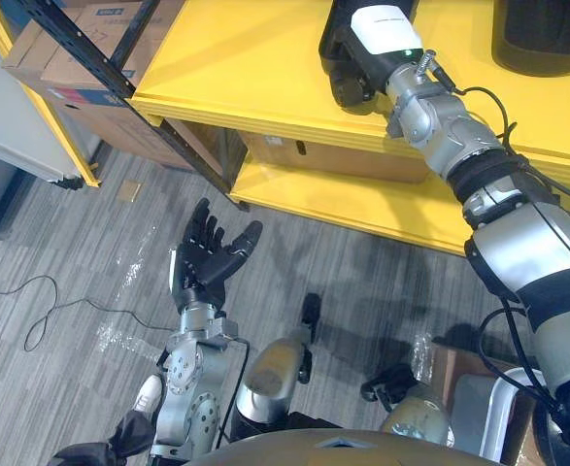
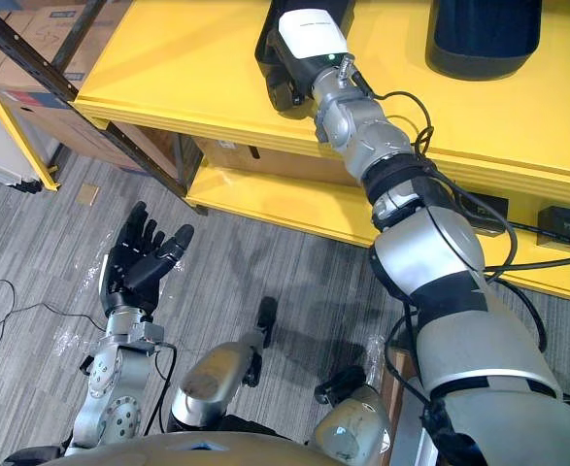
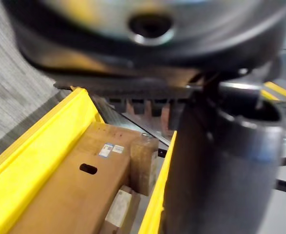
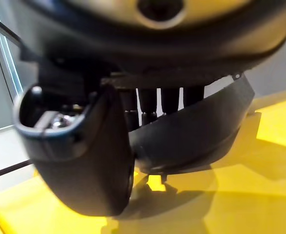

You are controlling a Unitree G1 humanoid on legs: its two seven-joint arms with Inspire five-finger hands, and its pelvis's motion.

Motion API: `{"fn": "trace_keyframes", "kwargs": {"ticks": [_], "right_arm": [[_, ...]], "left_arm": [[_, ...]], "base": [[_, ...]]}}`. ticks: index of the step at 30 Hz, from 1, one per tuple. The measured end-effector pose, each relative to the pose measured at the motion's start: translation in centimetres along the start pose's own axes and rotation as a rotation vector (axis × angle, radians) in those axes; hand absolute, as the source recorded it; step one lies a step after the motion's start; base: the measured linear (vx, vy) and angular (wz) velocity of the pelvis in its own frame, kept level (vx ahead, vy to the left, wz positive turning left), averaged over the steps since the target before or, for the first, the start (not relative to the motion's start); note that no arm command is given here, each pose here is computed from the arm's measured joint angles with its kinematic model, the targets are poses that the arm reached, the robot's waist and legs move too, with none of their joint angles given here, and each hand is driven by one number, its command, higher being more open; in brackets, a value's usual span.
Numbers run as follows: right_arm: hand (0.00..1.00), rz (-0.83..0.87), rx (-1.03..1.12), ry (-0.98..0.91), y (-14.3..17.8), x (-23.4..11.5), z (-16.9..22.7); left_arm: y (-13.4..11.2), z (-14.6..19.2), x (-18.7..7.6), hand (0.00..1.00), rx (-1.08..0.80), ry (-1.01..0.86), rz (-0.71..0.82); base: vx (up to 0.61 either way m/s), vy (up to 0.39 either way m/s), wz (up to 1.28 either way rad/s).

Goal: Walk over and take three plastic housings, then place them on the shelf

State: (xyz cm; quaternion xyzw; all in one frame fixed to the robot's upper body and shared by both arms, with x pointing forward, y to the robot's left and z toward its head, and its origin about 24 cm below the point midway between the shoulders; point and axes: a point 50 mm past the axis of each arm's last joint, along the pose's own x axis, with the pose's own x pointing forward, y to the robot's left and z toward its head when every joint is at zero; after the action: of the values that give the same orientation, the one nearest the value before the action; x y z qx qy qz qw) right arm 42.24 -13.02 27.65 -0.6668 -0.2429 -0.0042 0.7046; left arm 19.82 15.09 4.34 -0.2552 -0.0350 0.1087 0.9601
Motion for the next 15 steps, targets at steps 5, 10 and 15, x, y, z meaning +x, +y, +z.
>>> {"fn": "trace_keyframes", "kwargs": {"ticks": [5, 10, 15], "right_arm": [[1.0, -0.028, -0.003, 0.002, -1.03, 0.38, 0.17], [1.0, -0.028, -0.003, -0.012, -1.1, 0.41, 0.33], [1.0, -0.02, -0.013, -0.027, -0.96, 0.42, 0.55]], "left_arm": [[-0.2, 0.13, 0.19, 1.0, -0.005, -0.008, -0.001], [-0.3, 0.25, 0.32, 1.0, -0.006, -0.014, -0.005], [-0.56, 0.42, 0.57, 1.0, -0.009, -0.024, -0.017]], "base": [[0.0, -0.047, 0.0], [0.0, -0.007, -0.01], [0.0, 0.0, -0.02]]}}
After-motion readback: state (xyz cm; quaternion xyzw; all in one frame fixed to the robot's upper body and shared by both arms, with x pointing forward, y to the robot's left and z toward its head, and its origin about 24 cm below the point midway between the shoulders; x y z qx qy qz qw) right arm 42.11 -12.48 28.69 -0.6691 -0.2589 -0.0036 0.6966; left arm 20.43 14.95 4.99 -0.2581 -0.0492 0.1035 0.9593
